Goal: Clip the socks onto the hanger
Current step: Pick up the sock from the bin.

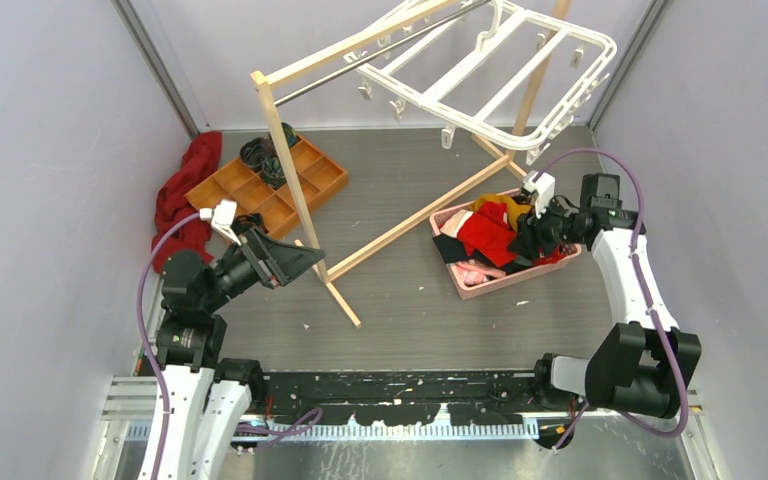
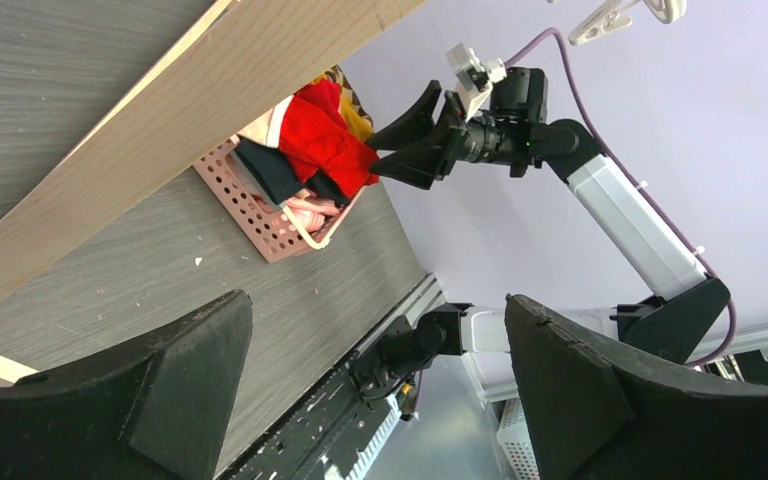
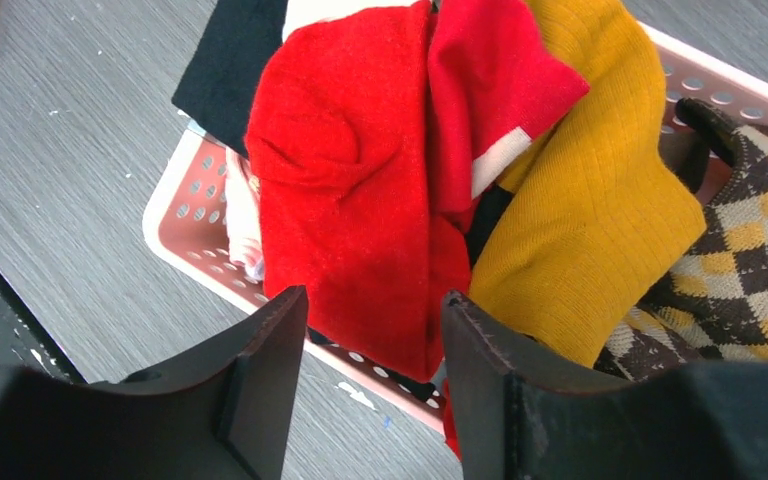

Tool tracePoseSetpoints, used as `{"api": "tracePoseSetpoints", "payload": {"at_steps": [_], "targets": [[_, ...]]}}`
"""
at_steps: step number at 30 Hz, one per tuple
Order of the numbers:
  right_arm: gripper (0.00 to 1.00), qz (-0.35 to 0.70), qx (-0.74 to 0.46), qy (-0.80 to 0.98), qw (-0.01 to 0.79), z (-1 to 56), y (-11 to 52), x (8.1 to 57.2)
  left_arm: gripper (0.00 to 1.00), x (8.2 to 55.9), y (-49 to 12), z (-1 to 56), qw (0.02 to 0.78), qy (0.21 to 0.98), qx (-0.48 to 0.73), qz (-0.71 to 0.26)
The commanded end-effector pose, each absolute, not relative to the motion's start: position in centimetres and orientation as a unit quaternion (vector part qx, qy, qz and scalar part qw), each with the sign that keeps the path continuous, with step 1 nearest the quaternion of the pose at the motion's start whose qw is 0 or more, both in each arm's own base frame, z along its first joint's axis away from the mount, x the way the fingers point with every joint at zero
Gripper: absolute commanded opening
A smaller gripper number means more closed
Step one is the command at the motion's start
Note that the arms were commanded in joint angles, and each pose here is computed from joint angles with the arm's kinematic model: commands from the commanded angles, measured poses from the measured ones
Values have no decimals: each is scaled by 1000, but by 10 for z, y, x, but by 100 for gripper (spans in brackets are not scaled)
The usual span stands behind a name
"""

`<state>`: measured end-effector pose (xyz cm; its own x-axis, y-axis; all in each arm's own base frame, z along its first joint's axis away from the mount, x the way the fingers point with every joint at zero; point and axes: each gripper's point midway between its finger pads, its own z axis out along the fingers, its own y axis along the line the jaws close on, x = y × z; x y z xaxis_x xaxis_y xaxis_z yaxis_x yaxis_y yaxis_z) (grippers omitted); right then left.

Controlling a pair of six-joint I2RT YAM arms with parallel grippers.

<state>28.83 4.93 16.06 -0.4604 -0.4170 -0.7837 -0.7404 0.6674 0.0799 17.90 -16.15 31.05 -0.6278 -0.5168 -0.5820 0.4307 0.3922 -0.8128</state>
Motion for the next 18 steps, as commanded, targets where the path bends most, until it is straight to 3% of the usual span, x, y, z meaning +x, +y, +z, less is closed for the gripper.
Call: {"api": "tracePoseSetpoints", "payload": {"at_steps": [1,7,9,18], "targets": [[50,209,-355,831,373,152,51,288,97,177,-163,329,457,691,-11,-559],[13,236,-343,829,374,164,62,277,96,170,-165,338,460,685,6,-565],[4,236,-329,829,385,176,63,276,95,168,-165,342,463,683,12,-565],[1,240,-224,836,439,237,46,281,87,155,-187,352,428,690,83,-578]]}}
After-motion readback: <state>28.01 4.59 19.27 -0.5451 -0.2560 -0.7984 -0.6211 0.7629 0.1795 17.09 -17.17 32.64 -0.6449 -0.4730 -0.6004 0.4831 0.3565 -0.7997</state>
